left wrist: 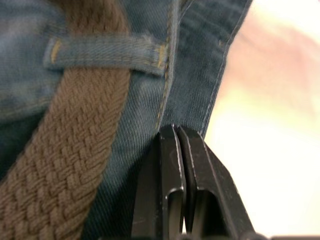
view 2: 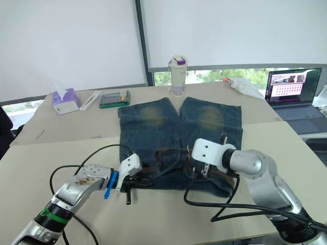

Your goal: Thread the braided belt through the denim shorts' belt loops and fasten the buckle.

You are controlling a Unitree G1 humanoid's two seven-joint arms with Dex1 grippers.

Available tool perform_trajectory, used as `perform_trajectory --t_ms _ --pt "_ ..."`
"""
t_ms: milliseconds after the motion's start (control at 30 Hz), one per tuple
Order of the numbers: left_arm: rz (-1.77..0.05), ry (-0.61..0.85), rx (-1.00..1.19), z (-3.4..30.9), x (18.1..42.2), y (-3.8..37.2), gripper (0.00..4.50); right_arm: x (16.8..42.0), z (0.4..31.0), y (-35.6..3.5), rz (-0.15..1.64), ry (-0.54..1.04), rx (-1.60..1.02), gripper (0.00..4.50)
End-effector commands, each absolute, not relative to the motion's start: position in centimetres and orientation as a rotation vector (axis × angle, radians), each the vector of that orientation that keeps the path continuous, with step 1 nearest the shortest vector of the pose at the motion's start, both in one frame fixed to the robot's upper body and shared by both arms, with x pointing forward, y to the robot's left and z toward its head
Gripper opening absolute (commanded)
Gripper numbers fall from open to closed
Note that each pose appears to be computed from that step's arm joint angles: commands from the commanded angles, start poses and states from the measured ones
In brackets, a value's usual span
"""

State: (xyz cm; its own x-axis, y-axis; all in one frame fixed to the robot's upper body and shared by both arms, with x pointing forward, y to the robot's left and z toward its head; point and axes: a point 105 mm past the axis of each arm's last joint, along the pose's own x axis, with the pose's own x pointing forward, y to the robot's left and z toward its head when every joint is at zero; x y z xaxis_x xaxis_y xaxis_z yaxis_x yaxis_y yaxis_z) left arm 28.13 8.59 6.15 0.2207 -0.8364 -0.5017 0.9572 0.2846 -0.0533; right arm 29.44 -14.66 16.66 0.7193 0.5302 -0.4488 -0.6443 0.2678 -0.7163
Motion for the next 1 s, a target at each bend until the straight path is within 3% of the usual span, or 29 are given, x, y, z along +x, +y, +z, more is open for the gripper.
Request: perform_trajectory --t_ms 33,233,467,533,600,700,800,933,1000 --pt "-1.137 0.635 0.36 2.0 28.3 11.2 0.05 28.9 20.2 -16.7 0.708 0.054 -1.117 0.0" --pt "-1.072 0.681 0.4 0.2 28.5 13.0 0.05 28.5 23.7 -20.9 0.591 0.075 -1.224 0.0" --pt "-1.077 0.644 0.384 0.1 28.3 12.8 0.05 28.2 25.6 -22.8 0.527 0.072 -1.259 0.0" --pt "-1.163 0.535 0.218 3.1 27.8 10.9 0.05 28.3 26.2 -22.0 0.555 0.049 -1.258 0.0" --pt "-1.281 0.424 0.016 8.2 27.0 9.1 0.05 28.2 25.7 -20.1 0.668 0.057 -1.232 0.0" --pt "-1.393 0.264 -0.025 14.8 26.6 7.2 0.85 27.8 23.8 -17.6 0.846 0.104 -1.179 0.0" --pt "-1.395 0.129 0.067 19.0 27.8 5.1 1.94 28.4 22.7 -16.5 0.914 0.135 -1.205 0.0" --pt "-1.321 0.026 0.257 21.1 29.9 2.4 3.23 29.2 22.8 -14.6 0.961 0.103 -1.199 0.0" --pt "-1.295 0.016 0.272 21.6 30.7 1.5 3.23 29.3 23.0 -13.9 0.982 0.09 -1.204 0.0"
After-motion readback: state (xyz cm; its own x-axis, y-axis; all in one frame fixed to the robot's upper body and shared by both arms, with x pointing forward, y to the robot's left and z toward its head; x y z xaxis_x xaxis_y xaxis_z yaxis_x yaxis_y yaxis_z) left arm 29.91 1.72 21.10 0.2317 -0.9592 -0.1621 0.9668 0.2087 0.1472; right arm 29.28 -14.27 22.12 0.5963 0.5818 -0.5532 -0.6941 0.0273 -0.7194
